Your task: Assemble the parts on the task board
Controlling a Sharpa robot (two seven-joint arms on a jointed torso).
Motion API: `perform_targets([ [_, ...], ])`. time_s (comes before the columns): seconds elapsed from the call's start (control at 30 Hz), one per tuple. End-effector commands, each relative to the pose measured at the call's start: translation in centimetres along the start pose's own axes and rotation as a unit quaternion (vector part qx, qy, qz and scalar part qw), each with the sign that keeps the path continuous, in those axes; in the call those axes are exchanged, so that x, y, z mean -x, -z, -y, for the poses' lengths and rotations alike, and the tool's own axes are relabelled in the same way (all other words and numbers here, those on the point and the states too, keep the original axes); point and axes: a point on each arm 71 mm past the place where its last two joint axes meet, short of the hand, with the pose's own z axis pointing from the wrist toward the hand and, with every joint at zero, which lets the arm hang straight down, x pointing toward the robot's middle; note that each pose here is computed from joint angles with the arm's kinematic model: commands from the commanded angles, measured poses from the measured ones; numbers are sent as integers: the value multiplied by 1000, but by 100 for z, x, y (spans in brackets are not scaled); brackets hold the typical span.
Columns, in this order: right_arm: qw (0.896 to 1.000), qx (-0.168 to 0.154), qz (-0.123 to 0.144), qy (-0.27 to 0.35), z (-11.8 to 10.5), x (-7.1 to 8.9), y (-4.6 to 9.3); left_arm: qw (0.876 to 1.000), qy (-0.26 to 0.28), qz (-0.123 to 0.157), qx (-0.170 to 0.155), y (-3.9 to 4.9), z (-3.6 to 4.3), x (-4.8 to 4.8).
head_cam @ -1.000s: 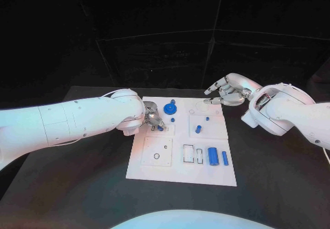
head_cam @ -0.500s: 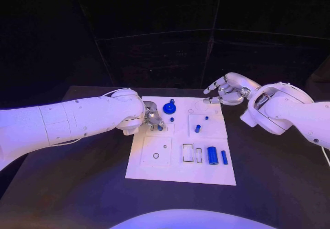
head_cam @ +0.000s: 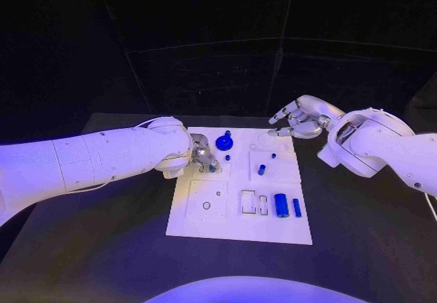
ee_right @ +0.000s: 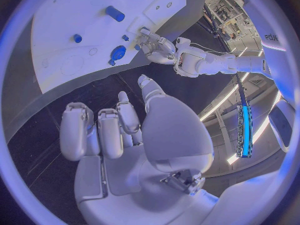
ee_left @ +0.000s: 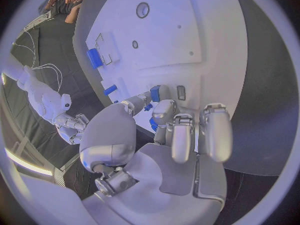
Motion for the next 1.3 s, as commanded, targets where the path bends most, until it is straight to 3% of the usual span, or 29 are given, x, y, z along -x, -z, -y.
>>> perform_targets([
  [0.03,1000,5,2,1,-16,11,-3,1000,1,4,3,-3,-5,15],
  [0.3,1000,3,3,1,-3,19,-4,1000,6,10,2,3,-34,33],
  [0.53,1000,1,7,0,17,33,-6,1000,12,13,-2,67,-88,86],
  [0.7,1000,0,10,-1,28,42,-5,999,23,21,-14,155,-72,247],
  [0.87,1000,-2,11,-2,44,51,-7,999,29,30,-31,288,-35,564],
  [0.97,1000,-3,12,-2,53,54,-13,998,28,39,-31,319,-24,771],
  [1.07,1000,-4,12,-2,54,52,-21,999,19,41,-21,285,-29,903],
  [1.3,1000,-1,11,-2,39,40,-39,999,-5,37,14,126,-101,1018],
])
